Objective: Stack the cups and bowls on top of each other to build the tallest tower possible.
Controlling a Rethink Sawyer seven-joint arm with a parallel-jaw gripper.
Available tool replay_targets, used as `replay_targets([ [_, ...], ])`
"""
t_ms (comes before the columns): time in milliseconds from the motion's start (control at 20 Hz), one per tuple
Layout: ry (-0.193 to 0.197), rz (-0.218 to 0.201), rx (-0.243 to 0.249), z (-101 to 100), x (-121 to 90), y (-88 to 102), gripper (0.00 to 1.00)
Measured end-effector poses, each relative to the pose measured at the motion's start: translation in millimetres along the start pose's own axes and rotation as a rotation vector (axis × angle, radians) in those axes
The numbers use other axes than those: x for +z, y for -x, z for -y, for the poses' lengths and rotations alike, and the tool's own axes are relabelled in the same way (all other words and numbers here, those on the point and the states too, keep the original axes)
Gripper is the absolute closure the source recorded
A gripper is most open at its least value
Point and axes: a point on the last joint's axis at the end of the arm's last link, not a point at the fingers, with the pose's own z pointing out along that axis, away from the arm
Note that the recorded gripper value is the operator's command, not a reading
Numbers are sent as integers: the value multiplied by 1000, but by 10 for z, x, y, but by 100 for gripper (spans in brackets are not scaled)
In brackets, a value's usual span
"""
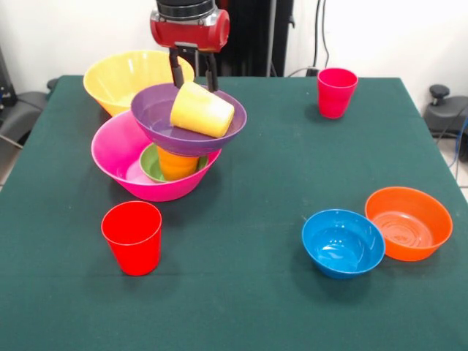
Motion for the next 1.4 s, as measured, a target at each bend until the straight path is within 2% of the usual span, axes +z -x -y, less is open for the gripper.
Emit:
replay_targets([
  [50,0,0,0,-2,-1,1,0],
  [100,0,0,1,-1,-1,2,100],
  [1400,12,0,-8,-151,-15,8,100],
])
